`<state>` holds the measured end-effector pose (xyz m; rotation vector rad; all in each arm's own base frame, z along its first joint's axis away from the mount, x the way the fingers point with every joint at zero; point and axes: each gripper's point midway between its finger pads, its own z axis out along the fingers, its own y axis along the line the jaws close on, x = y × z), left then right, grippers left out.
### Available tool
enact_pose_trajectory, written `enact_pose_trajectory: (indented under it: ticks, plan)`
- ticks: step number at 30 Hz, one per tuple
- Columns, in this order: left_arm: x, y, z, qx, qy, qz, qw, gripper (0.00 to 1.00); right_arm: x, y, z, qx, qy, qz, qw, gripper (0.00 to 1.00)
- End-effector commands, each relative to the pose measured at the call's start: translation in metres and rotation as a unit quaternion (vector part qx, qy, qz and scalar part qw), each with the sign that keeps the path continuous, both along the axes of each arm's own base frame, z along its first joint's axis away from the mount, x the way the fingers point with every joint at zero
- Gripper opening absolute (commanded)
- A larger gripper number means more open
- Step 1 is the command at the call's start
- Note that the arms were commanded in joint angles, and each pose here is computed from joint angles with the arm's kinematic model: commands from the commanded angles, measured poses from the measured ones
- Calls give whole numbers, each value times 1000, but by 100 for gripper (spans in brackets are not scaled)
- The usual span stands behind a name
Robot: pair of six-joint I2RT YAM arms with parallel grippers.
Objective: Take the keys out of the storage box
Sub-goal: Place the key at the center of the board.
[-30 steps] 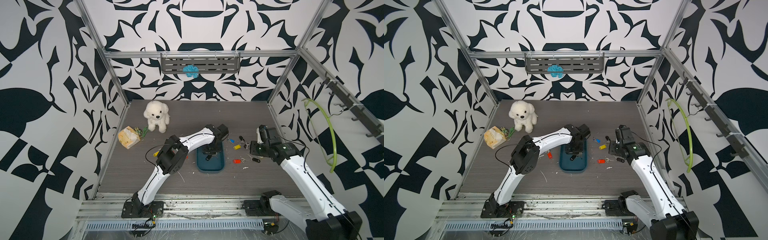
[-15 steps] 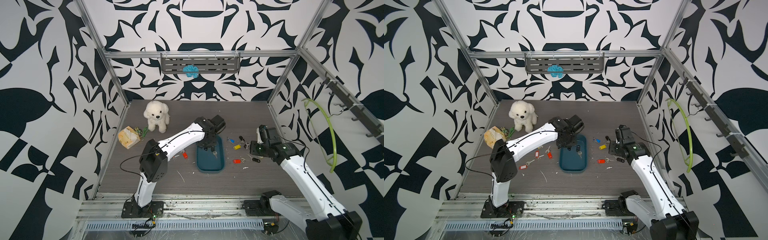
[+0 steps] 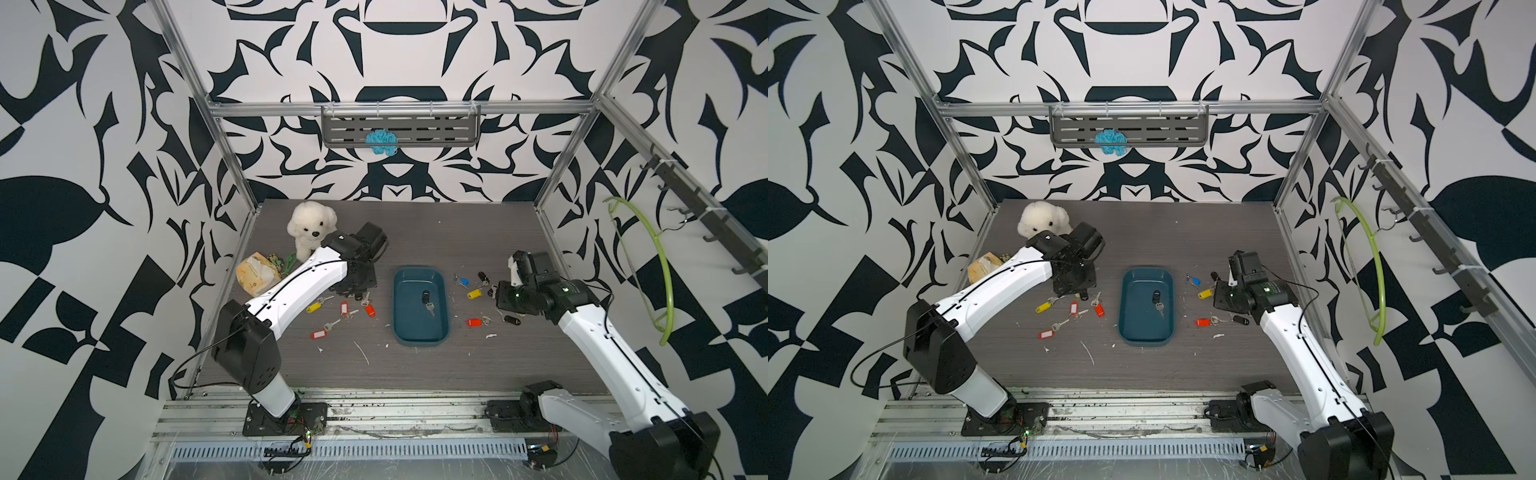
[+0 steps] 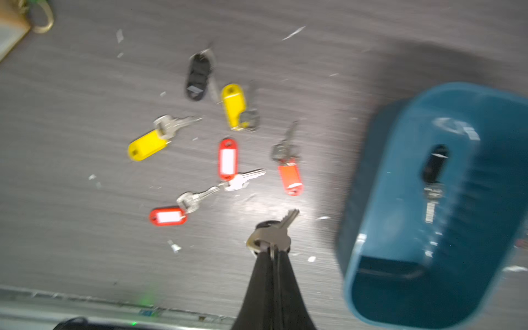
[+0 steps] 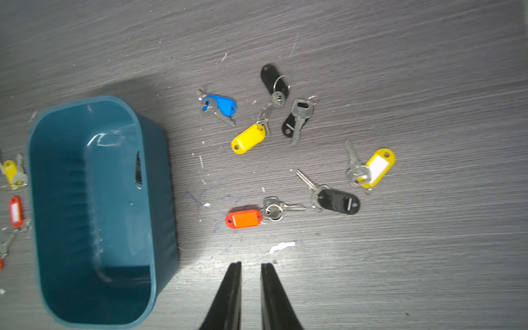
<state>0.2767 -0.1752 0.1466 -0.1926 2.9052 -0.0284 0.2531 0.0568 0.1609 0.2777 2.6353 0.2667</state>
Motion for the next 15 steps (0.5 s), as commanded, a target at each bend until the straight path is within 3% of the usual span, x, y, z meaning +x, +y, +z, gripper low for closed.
enact_pose_trajectory:
  ticks: [1, 8, 9, 10, 12, 15]
  plan:
    - [-12, 3, -23, -18, 27, -8, 999, 0, 4, 12, 17, 38, -11, -2, 999, 19]
    - [-21, 0, -66, -22, 65, -11, 998, 0, 5, 38, 11, 56, 13, 16, 998, 20]
    - [-22, -1, -70, -23, 67, -10, 997, 4, 4, 45, 8, 56, 20, 25, 998, 22]
    - [-22, -1, -72, -23, 69, -9, 997, 14, 2, 53, 5, 52, 27, 36, 998, 24]
    - [-22, 0, -73, -24, 65, -8, 998, 53, 1, 68, 1, 38, 35, 54, 997, 30]
    - [-21, 5, -70, -16, 53, -7, 998, 65, 1, 87, -3, 33, 40, 72, 996, 40]
